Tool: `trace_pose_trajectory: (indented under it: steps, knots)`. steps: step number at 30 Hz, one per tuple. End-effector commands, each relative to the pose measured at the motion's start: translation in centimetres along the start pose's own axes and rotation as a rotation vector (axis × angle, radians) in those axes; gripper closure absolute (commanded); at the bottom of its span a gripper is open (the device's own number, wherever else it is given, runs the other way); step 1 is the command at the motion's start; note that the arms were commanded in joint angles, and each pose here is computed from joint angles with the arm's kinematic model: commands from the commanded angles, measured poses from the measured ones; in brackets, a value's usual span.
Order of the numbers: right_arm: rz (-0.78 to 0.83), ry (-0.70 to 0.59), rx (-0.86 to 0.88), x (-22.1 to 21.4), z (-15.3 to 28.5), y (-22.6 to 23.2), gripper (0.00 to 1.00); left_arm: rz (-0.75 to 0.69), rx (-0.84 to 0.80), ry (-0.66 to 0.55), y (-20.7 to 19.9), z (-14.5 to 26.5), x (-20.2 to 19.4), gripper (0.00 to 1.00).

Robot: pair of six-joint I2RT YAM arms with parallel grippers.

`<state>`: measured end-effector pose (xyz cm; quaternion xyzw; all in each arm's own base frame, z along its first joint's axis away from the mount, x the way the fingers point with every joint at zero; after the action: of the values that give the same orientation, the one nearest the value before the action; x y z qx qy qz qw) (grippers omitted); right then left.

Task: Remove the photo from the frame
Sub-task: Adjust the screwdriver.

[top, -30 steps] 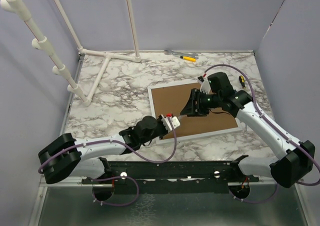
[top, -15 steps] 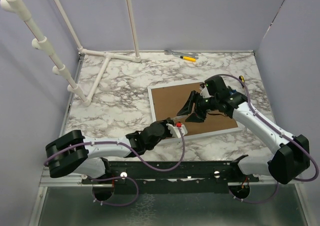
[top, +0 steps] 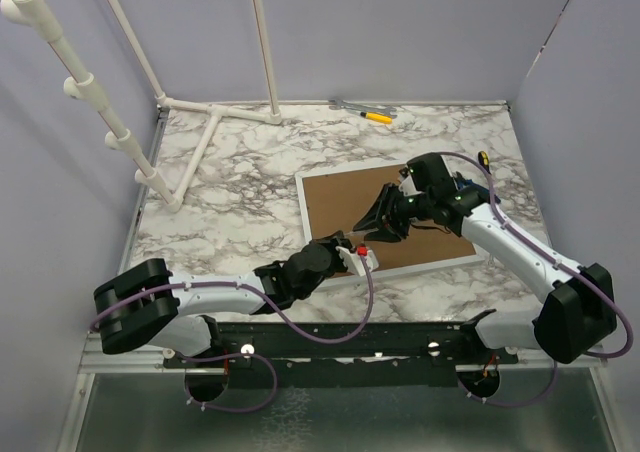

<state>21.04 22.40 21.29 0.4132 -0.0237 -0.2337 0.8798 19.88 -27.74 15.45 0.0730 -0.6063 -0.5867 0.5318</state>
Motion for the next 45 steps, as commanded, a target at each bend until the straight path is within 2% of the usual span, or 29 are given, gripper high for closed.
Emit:
trace_pose_trajectory:
  steps: [1,6,14,16,18,19,24,26,27,30,33,37,40,45]
  knots:
    - [-0.030,0.030,0.010,-0.2,-0.5,-0.2,0.56,0.006,0.028,-0.038,0.9,-0.2,1.4,1.00]
    - [-0.038,0.027,0.011,-0.2,-0.6,-0.3,0.59,0.005,0.025,-0.039,0.9,-0.4,1.6,1.00]
    - [-0.045,0.022,0.027,-0.1,-0.8,-0.5,0.72,0.023,0.015,-0.056,0.7,-0.3,1.9,1.00]
    - [-0.042,0.012,0.029,-0.1,-0.7,-0.4,0.77,0.024,0.016,-0.055,0.7,-0.3,1.8,1.00]
    - [-0.036,0.015,0.034,-0.2,-0.6,-0.4,0.94,0.026,0.017,-0.051,0.7,-0.3,1.7,1.00]
    - [-0.037,0.019,0.034,-0.2,-0.6,-0.3,0.99,0.026,0.016,-0.047,0.6,-0.3,1.6,0.97]
    - [-0.024,0.003,0.008,0.0,-0.6,-0.7,1.00,0.073,0.058,-0.029,0.7,-0.1,1.1,0.54]
    - [0.007,-0.021,-0.005,0.3,-0.6,-0.9,0.99,0.102,0.066,-0.025,0.6,0.1,0.9,0.33]
    - [0.041,-0.030,-0.005,0.4,-0.5,-0.9,1.00,0.126,0.070,-0.026,0.7,0.2,0.9,0.27]
    - [0.179,-0.072,0.003,1.1,-0.3,-0.7,0.99,0.231,0.081,-0.057,1.0,0.8,1.4,0.18]
    - [0.311,-0.145,-0.025,2.4,-0.2,-1.3,0.99,0.374,0.098,-0.103,1.9,1.5,2.0,0.16]
    - [0.460,-0.180,0.050,3.6,-0.2,-1.5,0.99,0.609,0.176,-0.118,3.8,2.7,1.5,0.13]
    - [0.539,-0.165,0.158,4.4,-0.3,-1.5,0.99,0.863,0.240,-0.064,5.4,2.9,0.2,0.08]
    - [0.626,-0.062,0.336,4.7,-1.2,-1.5,0.99,1.120,0.220,0.048,6.9,2.8,-2.3,0.07]
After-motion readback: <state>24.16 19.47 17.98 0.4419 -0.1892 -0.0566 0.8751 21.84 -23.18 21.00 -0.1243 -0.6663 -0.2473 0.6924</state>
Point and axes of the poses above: each gripper's point midway between its finger pads, its own z axis back along the fingers, its own y axis along the line the jaws close on, x = y × z, the point moved 5 cm from there along z, back along the fingers, and after that the axes turned 11 degrees about -z, right-handed, at the moved point
